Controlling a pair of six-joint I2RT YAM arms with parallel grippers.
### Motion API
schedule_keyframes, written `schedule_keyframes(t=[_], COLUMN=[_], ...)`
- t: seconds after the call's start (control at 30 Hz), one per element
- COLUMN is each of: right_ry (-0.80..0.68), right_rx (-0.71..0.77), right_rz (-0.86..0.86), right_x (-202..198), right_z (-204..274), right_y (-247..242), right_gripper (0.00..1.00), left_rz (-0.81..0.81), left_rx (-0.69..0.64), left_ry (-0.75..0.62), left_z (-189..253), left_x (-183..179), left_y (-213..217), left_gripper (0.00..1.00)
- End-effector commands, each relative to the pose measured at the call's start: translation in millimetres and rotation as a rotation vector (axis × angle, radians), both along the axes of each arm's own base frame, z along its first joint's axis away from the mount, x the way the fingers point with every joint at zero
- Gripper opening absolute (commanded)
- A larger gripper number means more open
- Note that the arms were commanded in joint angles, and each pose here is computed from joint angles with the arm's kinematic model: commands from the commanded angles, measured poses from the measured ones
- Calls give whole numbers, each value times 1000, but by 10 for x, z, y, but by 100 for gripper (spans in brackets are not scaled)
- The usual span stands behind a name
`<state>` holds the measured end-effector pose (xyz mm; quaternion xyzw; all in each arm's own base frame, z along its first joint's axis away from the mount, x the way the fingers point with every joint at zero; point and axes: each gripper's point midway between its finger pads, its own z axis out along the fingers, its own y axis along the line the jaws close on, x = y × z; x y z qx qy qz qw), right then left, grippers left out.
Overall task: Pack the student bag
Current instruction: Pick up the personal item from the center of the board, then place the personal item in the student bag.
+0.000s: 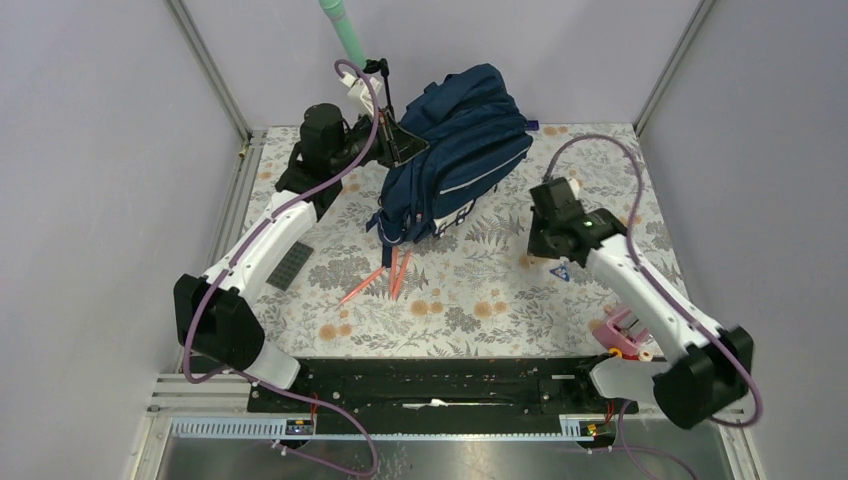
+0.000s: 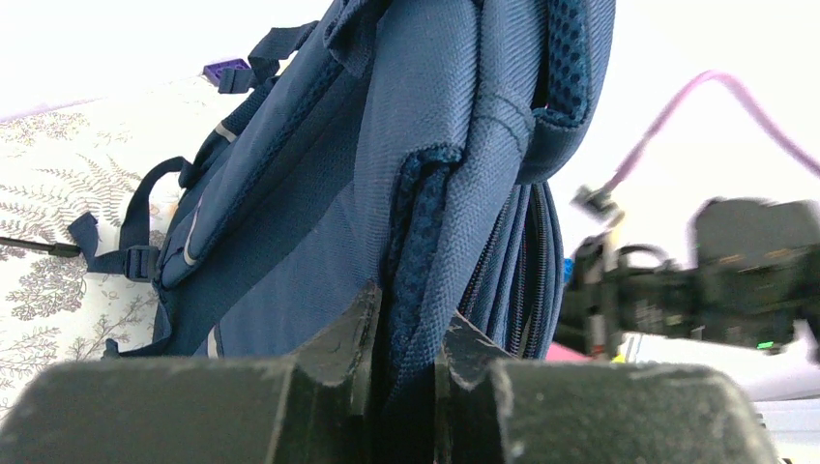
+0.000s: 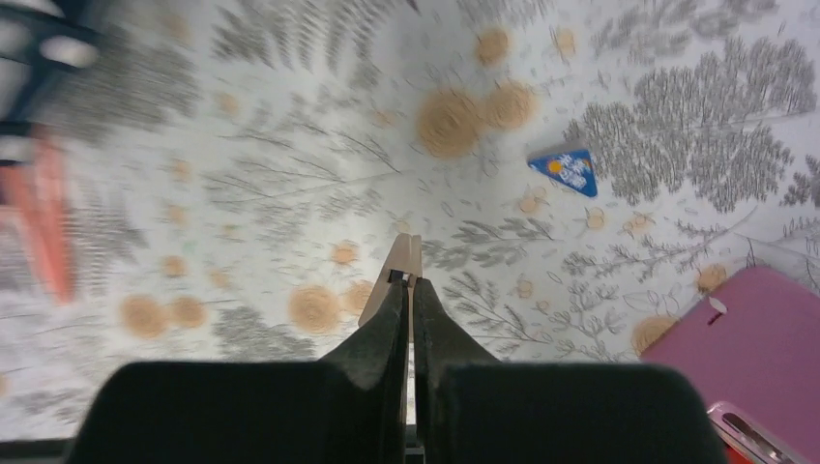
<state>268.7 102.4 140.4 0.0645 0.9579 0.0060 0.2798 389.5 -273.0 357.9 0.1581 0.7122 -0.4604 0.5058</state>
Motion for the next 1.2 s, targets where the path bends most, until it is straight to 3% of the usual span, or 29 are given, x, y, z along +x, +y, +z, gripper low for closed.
schedule_keyframes(t=[0.0,0.23,0.4,0.93,1.17], right_ry=[-250,-589,-716,-730,-603], right_rx=[164,414,526,569,501], right_rz=[41,122,115,95,107], right_x=[104,437,780,1240,1127], right_z=[1014,2368,2744,2619,2101], right_y=[172,556,792,1083,1099], right_gripper=[0,0,0,0,0], left_rz=[-1,-18,-27,-40,-39], left_rx=[-110,-119,-126,-147,-154], left_ry=[-265,-253,-244,-249,-257], left_z=[781,701,660,727,776], left_x=[-225,-263,-282,-311,-326], left_y=[121,107,99,92,99], left_gripper=[0,0,0,0,0])
